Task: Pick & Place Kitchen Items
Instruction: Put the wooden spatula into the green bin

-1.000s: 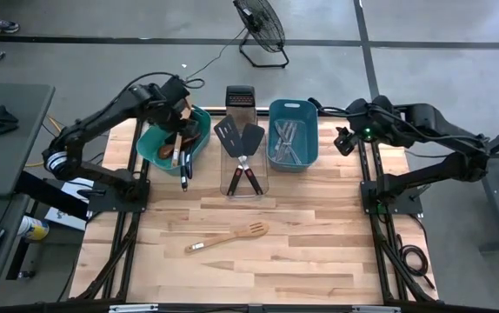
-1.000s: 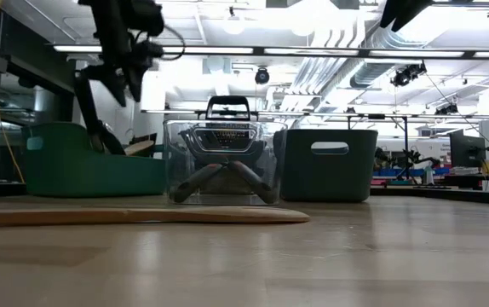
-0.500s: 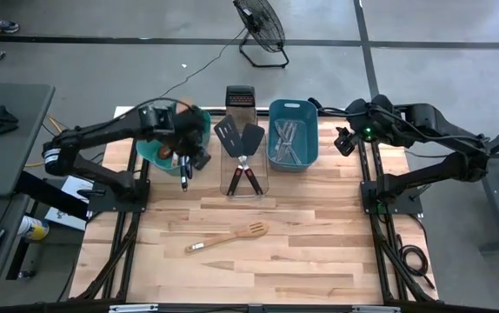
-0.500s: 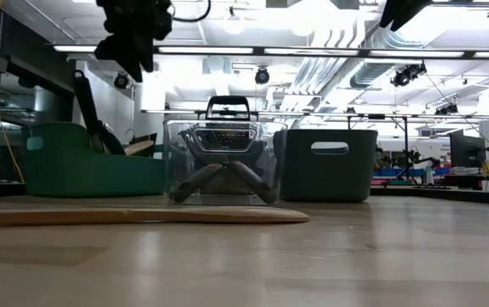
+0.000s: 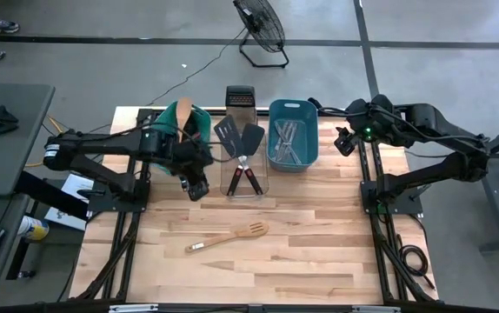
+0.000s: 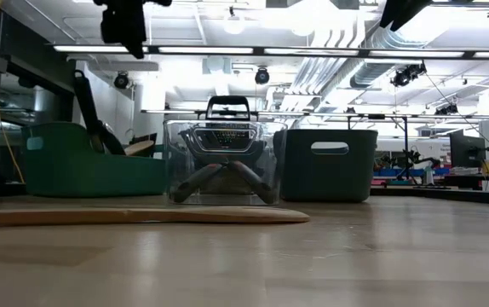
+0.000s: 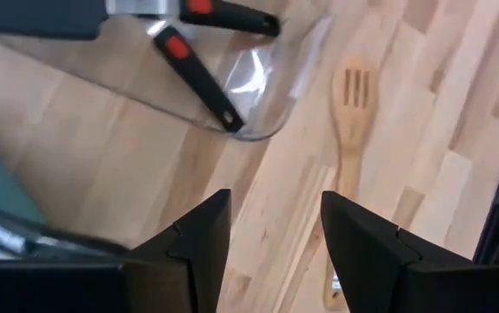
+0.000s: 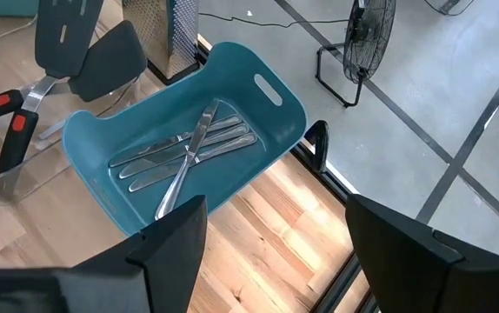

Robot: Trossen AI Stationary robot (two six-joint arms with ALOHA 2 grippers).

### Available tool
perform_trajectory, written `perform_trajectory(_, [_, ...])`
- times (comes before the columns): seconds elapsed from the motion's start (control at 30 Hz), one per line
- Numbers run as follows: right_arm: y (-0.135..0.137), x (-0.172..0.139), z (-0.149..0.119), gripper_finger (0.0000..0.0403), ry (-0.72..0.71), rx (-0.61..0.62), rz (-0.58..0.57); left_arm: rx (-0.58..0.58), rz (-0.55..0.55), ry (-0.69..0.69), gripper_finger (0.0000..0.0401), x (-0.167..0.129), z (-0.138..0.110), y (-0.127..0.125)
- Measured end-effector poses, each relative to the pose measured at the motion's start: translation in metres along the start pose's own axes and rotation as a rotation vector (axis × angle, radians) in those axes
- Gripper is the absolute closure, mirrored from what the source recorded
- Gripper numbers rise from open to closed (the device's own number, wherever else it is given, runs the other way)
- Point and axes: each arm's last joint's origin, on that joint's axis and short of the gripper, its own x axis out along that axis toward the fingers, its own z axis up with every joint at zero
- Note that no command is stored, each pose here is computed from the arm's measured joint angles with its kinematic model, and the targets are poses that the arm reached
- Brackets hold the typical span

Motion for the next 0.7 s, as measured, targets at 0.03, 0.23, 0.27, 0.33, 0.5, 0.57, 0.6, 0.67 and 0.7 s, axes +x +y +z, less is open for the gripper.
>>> perform_trajectory(0.03, [0.0, 0.0, 0.0, 0.0135, 0.0, 0.0, 0.0, 0.012, -0.004, 0.0, 0.0222, 0.002, 0.0, -0.003])
perform_trajectory(0.23, [0.0, 0.0, 0.0, 0.0135, 0.0, 0.0, 0.0, 0.096, -0.008, 0.064, 0.0169, 0.019, -0.007, -0.026])
perform_trajectory(0.27, [0.0, 0.0, 0.0, 0.0135, 0.0, 0.0, 0.0, 0.107, -0.003, 0.084, 0.0159, 0.025, -0.007, -0.03])
perform_trajectory(0.33, [0.0, 0.0, 0.0, 0.0135, 0.0, 0.001, 0.0, 0.123, -0.007, 0.101, 0.0145, 0.035, -0.008, -0.038])
perform_trajectory(0.5, [0.0, 0.0, 0.0, 0.0135, 0.0, 0.0, 0.0, 0.157, -0.014, 0.154, 0.0138, 0.063, -0.014, -0.062])
perform_trajectory(0.57, [0.0, 0.0, 0.0, 0.0135, 0.0, 0.001, 0.0, 0.155, -0.012, 0.181, 0.0137, 0.074, -0.018, -0.071])
perform_trajectory(0.6, [0.0, 0.0, 0.0, 0.0135, 0.0, 0.001, 0.0, 0.158, -0.015, 0.185, 0.0137, 0.079, -0.02, -0.076])
perform_trajectory(0.67, [0.0, 0.0, 0.0, 0.0135, 0.0, 0.001, 0.0, 0.162, -0.006, 0.211, 0.0137, 0.089, -0.024, -0.084])
perform_trajectory(0.7, [0.0, 0.0, 0.0, 0.0135, 0.0, 0.001, 0.0, 0.16, -0.005, 0.21, 0.0137, 0.095, -0.026, -0.088])
